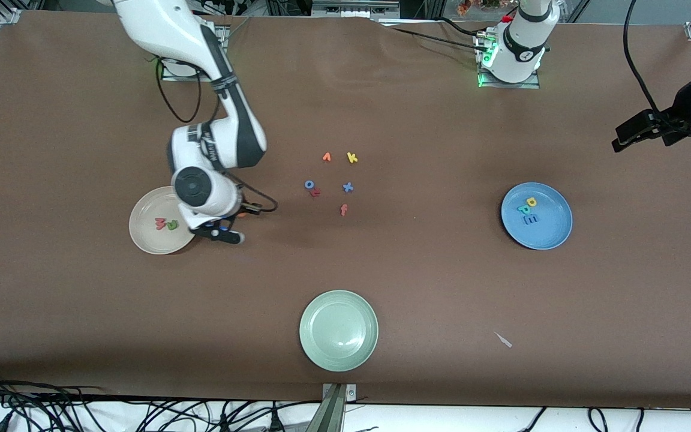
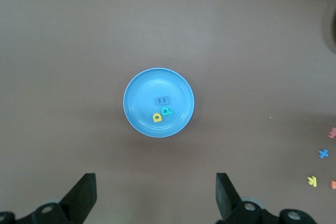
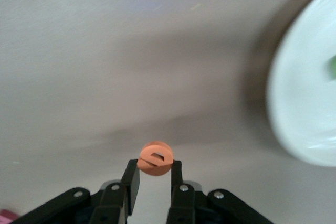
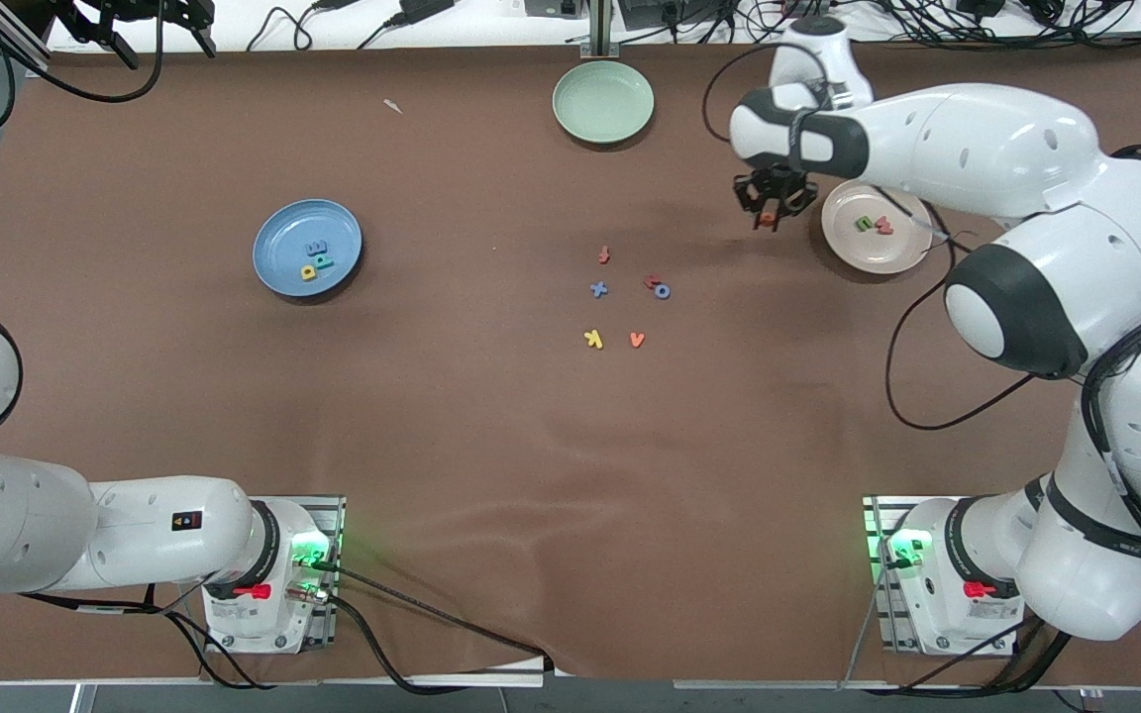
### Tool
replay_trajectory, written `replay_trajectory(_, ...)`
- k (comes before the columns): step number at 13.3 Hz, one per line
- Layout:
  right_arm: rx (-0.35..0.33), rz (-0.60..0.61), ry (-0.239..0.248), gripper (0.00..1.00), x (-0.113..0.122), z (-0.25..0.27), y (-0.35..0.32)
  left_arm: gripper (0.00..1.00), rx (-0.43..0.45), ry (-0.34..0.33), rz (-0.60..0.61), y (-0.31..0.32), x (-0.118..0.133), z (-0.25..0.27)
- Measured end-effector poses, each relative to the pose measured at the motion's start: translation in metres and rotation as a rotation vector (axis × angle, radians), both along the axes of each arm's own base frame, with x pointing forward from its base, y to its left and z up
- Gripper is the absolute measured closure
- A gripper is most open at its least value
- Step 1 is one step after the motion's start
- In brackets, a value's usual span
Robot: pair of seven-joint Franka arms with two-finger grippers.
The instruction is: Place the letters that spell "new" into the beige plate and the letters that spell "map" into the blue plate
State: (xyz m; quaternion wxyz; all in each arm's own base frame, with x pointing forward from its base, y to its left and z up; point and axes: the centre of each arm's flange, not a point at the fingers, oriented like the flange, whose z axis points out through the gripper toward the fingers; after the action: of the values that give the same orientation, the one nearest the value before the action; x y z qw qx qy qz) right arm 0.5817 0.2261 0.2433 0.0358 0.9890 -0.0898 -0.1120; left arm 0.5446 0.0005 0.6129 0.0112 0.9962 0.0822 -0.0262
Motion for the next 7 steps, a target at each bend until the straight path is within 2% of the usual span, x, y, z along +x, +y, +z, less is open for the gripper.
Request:
replay_trajectory(4, 0.004, 0.094, 0.055, 0.72, 0.011, 0.016, -0.072, 0.0, 0.0, 0.001, 0.004, 0.002, 0.0, 0.0)
replay_trajectory(7, 0.005, 0.153, 0.057, 0.72, 0.01, 0.01, -0.113, 0.0, 0.0, 0.003, 0.006, 0.002, 0.0, -0.001)
